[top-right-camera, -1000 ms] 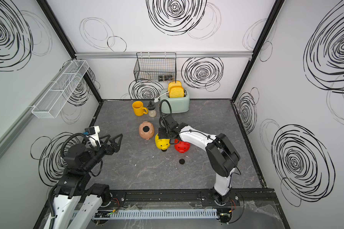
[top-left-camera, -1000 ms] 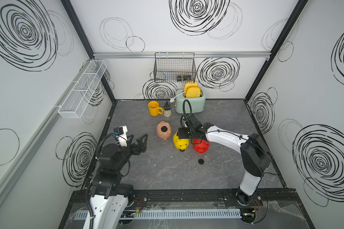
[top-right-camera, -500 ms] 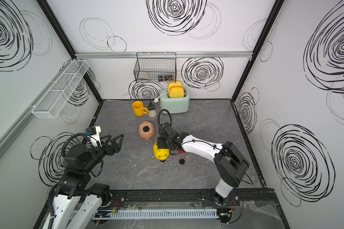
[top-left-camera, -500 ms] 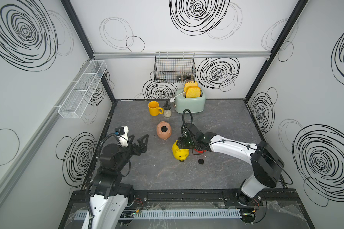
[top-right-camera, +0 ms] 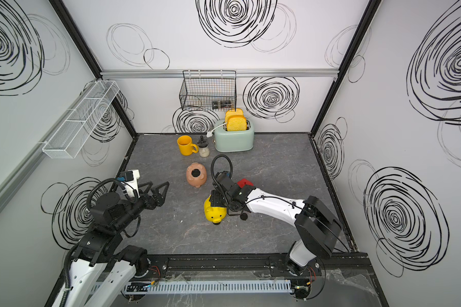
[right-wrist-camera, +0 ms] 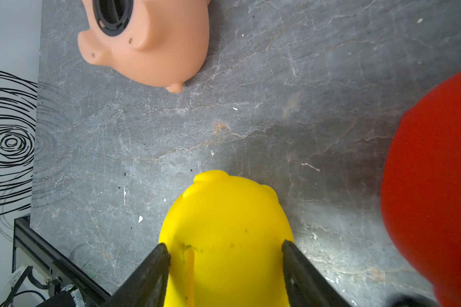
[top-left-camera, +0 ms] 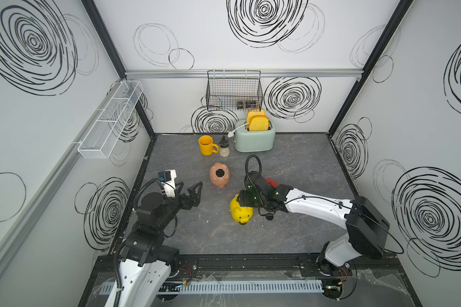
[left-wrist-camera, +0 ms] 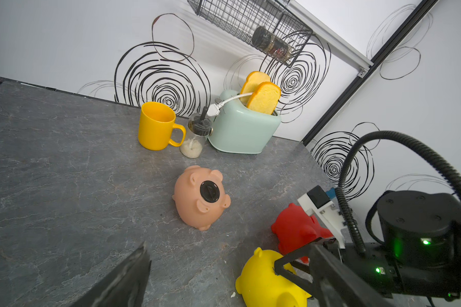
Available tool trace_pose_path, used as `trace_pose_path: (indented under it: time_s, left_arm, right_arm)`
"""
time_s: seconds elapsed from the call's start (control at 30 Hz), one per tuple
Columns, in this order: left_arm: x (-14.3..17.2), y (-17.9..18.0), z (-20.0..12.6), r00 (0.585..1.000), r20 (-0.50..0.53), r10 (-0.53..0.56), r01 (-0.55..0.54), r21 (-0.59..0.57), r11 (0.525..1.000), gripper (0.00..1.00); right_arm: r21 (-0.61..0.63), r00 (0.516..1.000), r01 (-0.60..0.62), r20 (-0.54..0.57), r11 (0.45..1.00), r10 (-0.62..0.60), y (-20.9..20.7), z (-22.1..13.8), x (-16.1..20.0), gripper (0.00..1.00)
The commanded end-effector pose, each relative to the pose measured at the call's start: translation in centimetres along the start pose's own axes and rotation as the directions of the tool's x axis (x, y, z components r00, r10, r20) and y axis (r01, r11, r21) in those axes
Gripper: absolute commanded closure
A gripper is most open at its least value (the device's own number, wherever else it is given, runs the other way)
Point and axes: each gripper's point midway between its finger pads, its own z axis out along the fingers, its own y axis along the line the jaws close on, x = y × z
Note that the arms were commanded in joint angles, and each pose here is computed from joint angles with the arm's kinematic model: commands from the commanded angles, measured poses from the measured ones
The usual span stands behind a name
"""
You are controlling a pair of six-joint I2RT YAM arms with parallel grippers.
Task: Close piggy banks
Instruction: Move the piggy bank to the center of the board, then turn over the piggy bank at the center of the board.
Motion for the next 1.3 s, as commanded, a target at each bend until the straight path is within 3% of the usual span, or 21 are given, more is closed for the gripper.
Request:
trace_pose_path:
  time_s: [0.0,0.33,0.53,0.77,0.87,0.97,1.1,1.27]
  left_arm:
    - [-0.5,-0.1,-0.1,1.000,0.017,0.012,-0.012,-0.012,1.000,0.04]
    - [0.4,-0.8,0.3,1.000,-0.021,0.019,-0.019,0.000,1.000,0.04]
    - [1.6,-1.9,0.8,0.997,-0.072,0.030,-0.028,0.032,0.999,0.04]
    - [3.1,-5.3,1.2,0.992,-0.125,0.023,-0.002,0.161,0.987,0.04]
    - [4.9,-7.4,1.2,0.986,-0.162,-0.041,0.085,0.277,0.957,0.00]
    - [7.6,-8.2,1.6,0.976,-0.214,-0.044,0.107,0.295,0.949,0.01]
    - [11.1,-9.0,2.5,0.954,-0.298,-0.010,0.100,0.287,0.953,0.01]
    - [14.2,-9.7,3.7,0.933,-0.359,0.005,0.101,0.277,0.955,0.02]
  right_arm:
    - [0.106,0.995,-0.013,-0.102,0.994,0.023,-2.9,0.1,3.3,0.32]
    - [0.089,0.998,0.003,-0.059,0.996,0.002,-2.3,-1.1,2.1,0.31]
    - [0.009,0.994,0.049,0.097,0.999,-0.050,-0.1,-3.9,-2.2,0.27]
    - [-0.055,0.906,0.186,0.397,0.981,-0.149,0.4,-9.4,-8.5,0.25]
    - [-0.124,0.853,0.223,0.505,0.967,-0.132,0.1,-11.4,-9.3,0.26]
    - [-0.202,0.799,0.311,0.584,0.929,-0.141,0.4,-12.7,-8.6,0.25]
    - [-0.228,0.773,0.385,0.610,0.894,-0.177,0.5,-12.6,-7.4,0.24]
    - [-0.185,0.774,0.389,0.597,0.902,-0.212,-1.1,-11.3,-6.4,0.25]
